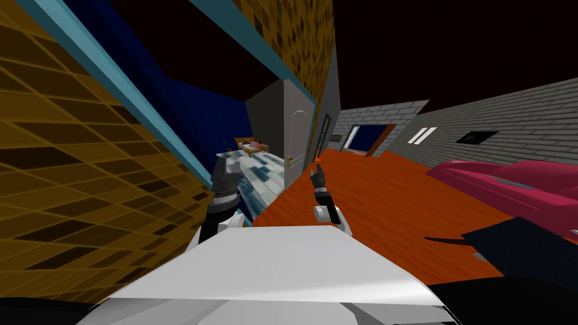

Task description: Push the door open

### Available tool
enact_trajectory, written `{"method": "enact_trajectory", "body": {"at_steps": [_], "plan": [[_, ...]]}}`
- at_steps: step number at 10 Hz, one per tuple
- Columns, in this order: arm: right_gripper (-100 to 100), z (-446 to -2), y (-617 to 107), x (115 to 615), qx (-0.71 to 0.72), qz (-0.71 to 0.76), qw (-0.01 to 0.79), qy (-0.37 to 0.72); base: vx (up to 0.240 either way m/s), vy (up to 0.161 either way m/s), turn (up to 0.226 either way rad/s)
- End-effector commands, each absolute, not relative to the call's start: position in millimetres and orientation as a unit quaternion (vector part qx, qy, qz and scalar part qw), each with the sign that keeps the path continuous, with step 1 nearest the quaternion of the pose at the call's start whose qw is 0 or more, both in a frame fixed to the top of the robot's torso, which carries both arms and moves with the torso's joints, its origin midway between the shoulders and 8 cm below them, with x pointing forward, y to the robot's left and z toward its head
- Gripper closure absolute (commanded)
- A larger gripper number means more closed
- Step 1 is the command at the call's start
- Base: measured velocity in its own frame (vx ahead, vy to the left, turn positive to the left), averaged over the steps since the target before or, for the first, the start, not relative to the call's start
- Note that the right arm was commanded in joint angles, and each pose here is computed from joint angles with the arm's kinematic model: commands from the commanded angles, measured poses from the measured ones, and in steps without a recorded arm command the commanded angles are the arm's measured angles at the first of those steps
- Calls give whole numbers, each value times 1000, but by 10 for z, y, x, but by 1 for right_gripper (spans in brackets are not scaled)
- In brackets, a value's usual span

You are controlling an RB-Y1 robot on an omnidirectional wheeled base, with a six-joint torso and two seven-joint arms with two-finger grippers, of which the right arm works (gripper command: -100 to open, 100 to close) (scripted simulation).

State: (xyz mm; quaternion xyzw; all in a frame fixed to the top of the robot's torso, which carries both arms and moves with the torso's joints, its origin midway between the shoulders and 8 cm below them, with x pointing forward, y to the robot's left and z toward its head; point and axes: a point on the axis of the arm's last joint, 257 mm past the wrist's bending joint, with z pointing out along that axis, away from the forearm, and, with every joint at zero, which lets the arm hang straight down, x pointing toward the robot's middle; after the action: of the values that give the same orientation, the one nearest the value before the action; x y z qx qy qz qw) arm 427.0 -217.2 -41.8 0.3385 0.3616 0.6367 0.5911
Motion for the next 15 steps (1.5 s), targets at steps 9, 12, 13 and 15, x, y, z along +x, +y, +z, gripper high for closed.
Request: {"method": "enact_trajectory", "body": {"at_steps": [9, 12, 13, 15], "plan": [[-100, -1145, -1740, 4659, 361, 631, 538, 427, 125, -115, 123], [-100, -1345, -1613, 4744, 366, 628, 523, 444, 123, -122, 128], [-100, -1445, -1548, 4782, 369, 627, 516, 453, 129, -104, 155], [-100, -1593, -1451, 4835, 372, 624, 505, 466, 101, -129, 119]]}}
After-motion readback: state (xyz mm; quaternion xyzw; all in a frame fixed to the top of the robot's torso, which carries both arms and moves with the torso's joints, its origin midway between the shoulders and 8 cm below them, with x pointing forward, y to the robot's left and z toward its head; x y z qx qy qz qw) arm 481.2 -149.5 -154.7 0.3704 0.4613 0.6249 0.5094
